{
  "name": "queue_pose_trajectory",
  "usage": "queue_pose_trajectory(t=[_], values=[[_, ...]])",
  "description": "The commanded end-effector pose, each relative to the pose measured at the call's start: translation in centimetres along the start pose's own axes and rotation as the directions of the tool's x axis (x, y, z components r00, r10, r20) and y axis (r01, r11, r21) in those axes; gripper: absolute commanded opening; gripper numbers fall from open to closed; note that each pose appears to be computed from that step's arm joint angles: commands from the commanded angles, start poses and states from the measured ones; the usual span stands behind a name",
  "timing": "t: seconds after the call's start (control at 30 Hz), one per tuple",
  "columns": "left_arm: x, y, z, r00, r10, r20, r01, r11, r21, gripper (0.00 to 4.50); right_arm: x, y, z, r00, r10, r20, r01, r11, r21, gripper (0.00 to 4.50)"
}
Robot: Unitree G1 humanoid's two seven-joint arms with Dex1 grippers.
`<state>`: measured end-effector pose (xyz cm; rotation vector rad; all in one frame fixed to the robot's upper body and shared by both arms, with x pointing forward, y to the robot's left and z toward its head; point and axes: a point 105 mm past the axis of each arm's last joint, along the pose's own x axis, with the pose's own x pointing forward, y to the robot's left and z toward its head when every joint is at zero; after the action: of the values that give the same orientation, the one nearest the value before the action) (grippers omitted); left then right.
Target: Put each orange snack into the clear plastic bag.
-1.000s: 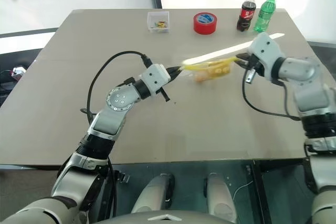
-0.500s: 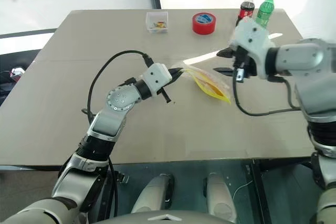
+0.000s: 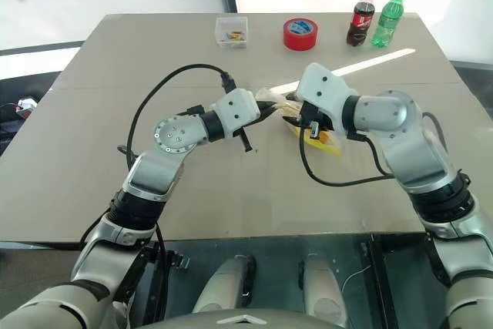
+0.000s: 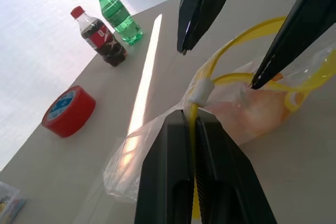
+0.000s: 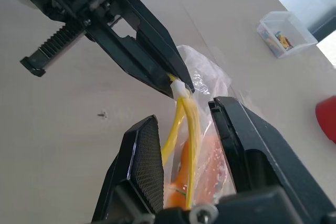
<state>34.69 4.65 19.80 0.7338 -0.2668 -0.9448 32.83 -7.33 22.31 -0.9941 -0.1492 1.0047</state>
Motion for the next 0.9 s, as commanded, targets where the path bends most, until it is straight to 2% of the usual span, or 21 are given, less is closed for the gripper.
queue_pose_trajectory(t=[0.03, 0.33, 0.43, 0.53, 0.9], values=[[0.0, 0.3, 1.9, 0.999, -0.004, 0.043, 0.002, 0.999, 0.054, 0.00, 0.0, -0.7, 1.1, 0.999, -0.037, 0.035, 0.039, 0.998, -0.054, 1.83], [-0.2, 0.3, 1.8, 1.000, 0.003, 0.029, -0.005, 0.998, 0.065, 0.00, 0.9, 0.0, 1.4, 0.998, -0.020, 0.066, 0.024, 0.998, -0.062, 1.83], [-0.4, 0.2, 1.6, 1.000, 0.014, 0.023, -0.015, 0.998, 0.053, 0.00, 0.8, 0.0, 1.3, 0.998, -0.016, 0.067, 0.020, 0.997, -0.070, 1.02], [-0.5, 0.3, 1.4, 1.000, 0.021, 0.016, -0.022, 0.998, 0.050, 0.00, 0.6, -0.1, 1.3, 0.998, -0.016, 0.064, 0.021, 0.997, -0.074, 0.02], [-0.5, 0.3, 1.3, 1.000, 0.025, 0.017, -0.026, 0.999, 0.044, 0.00, 0.5, -0.1, 0.4, 0.999, -0.020, 0.028, 0.022, 0.996, -0.084, 0.02]])
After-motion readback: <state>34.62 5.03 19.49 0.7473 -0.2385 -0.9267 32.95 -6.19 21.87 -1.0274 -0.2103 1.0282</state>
